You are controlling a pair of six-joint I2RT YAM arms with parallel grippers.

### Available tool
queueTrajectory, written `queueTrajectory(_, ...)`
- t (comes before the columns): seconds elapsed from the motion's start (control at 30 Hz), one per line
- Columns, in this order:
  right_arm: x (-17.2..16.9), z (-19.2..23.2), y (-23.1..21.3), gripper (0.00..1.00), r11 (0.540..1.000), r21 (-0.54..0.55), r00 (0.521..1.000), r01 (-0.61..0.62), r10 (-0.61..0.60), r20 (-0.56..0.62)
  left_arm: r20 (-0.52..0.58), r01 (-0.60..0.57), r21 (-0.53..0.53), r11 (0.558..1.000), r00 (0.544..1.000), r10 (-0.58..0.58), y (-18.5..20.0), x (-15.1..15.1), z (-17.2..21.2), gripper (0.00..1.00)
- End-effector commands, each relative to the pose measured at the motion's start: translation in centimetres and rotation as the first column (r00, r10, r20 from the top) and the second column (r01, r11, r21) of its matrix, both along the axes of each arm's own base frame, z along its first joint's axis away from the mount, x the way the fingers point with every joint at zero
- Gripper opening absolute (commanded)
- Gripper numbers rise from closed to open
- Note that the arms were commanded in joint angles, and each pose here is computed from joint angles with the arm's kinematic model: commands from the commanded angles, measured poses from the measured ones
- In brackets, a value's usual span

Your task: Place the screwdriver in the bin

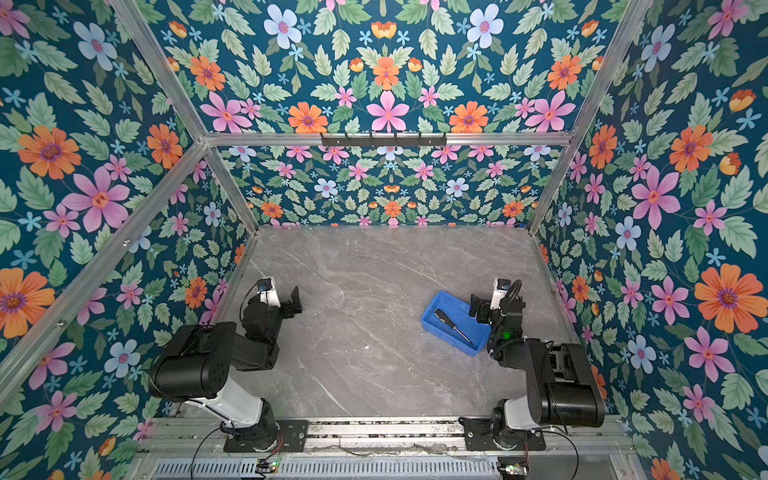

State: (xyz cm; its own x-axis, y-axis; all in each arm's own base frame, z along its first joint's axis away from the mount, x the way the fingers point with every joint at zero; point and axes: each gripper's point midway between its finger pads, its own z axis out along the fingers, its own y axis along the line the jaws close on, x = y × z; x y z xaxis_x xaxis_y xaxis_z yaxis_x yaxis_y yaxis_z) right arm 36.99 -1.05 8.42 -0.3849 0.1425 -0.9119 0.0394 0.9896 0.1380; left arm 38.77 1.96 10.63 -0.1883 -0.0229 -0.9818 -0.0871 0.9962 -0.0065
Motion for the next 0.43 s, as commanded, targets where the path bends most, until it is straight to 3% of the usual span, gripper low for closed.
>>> queueTrajectory(0.0, 0.53, 1.13, -0.45, 0.99, 0.999, -0.044, 0.999, 0.031, -0.029, 0.045, 0.027, -0.003, 0.004, 1.000, 1.000, 0.003, 0.05, 0.13, 0.66, 1.00)
queueTrajectory(0.4, 0.55, 1.12, -0.40, 0.99, 0.998, -0.047, 0.999, 0.031, -0.029, 0.046, 0.018, 0.015, 0.015, 1.000, 1.000, -0.015, -0.42, 0.29, 0.54, 1.00)
